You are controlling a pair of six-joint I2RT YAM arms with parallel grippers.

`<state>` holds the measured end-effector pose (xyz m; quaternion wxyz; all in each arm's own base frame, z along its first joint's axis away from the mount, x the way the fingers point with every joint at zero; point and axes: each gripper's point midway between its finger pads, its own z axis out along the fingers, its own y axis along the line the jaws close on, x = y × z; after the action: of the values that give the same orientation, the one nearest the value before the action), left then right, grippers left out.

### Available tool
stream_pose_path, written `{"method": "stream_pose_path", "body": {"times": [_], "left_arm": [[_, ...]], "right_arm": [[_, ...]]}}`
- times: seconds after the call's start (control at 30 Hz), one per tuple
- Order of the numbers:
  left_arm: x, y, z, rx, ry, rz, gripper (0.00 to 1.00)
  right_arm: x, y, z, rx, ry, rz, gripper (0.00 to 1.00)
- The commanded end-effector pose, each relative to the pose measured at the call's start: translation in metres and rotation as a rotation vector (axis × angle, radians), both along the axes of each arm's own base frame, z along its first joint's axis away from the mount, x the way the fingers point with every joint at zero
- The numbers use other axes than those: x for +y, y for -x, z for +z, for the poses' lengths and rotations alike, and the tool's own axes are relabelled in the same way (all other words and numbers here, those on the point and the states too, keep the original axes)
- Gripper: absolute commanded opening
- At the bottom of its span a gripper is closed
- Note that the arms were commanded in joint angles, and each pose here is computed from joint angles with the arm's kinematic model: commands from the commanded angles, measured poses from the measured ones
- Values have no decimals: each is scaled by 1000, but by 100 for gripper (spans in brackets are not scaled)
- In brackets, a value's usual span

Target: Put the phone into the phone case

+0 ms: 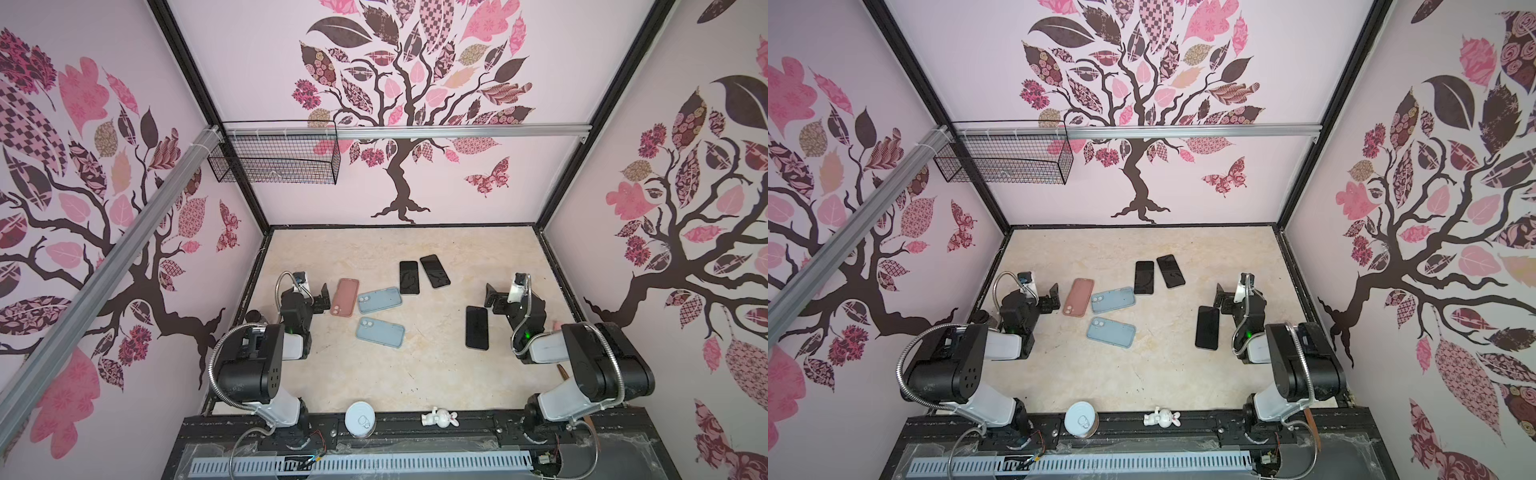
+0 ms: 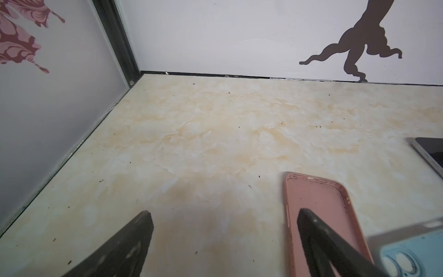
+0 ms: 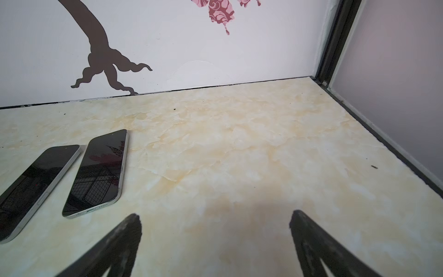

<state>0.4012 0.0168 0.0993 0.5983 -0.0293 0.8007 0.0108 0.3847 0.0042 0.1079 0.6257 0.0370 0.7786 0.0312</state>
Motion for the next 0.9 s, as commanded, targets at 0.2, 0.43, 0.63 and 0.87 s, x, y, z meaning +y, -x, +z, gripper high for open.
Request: {"method": "stream_pose_path", "body": {"times": [0.2, 0.43, 0.63, 0.87], "left_arm": [[0, -2, 6, -20, -8, -5, 97], [0, -2, 6, -18, -6, -5, 97], [1, -2, 5, -15, -5, -3, 97], [1, -2, 6, -17, -6, -4, 97]], "right_arm": [[-2, -3, 4, -19, 5, -10, 100], [-2, -3, 4, -18, 5, -10, 100], [-2, -4, 3, -16, 6, -11, 100], [-2, -3, 3, -16, 6, -10, 100]]}}
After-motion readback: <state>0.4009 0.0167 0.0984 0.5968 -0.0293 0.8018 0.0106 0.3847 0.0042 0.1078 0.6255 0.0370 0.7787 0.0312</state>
